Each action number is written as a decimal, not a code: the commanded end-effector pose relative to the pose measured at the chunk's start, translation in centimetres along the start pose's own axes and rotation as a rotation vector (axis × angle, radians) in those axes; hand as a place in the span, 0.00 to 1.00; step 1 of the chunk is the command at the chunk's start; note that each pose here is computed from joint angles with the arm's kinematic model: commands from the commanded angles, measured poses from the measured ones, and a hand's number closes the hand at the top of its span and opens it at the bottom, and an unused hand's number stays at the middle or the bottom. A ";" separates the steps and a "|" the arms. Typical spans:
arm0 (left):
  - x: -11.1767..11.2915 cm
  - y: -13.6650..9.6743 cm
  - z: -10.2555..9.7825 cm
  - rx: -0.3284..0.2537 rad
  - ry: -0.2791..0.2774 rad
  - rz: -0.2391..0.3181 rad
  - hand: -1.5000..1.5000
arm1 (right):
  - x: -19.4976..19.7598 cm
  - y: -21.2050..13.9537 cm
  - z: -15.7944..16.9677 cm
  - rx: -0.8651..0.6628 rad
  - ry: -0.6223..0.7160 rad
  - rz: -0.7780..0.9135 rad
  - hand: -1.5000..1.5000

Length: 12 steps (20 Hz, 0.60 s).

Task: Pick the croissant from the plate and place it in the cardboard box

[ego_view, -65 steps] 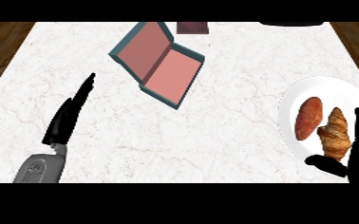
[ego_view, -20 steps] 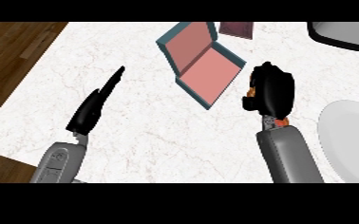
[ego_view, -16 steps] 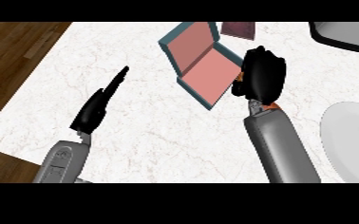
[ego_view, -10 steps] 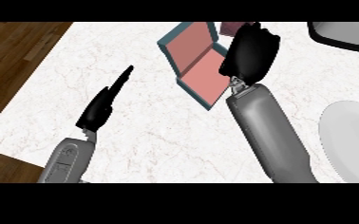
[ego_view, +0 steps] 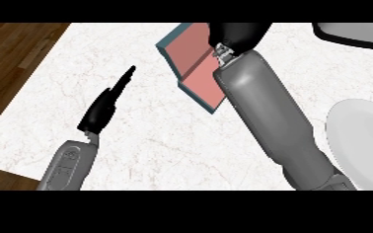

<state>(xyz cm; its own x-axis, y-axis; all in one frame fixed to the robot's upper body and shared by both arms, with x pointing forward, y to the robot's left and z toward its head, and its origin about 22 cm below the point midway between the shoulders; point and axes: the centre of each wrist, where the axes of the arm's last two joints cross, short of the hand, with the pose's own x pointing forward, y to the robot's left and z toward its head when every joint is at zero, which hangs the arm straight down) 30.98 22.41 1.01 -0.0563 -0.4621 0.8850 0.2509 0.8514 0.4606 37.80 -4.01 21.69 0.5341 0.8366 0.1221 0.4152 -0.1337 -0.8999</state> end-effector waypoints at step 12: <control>-1.3 1.6 0.4 0.074 0.028 -0.002 0.50 | 0.4 3.8 -2.4 0.449 0.365 0.005 0.00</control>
<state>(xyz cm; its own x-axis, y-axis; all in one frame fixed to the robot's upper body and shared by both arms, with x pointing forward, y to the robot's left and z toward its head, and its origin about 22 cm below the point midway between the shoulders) 30.76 24.20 0.41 -0.0295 -0.4667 0.8839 0.1898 0.8656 0.4633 40.62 -4.66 20.73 0.6037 0.7856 0.1353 0.1952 0.0189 -0.9806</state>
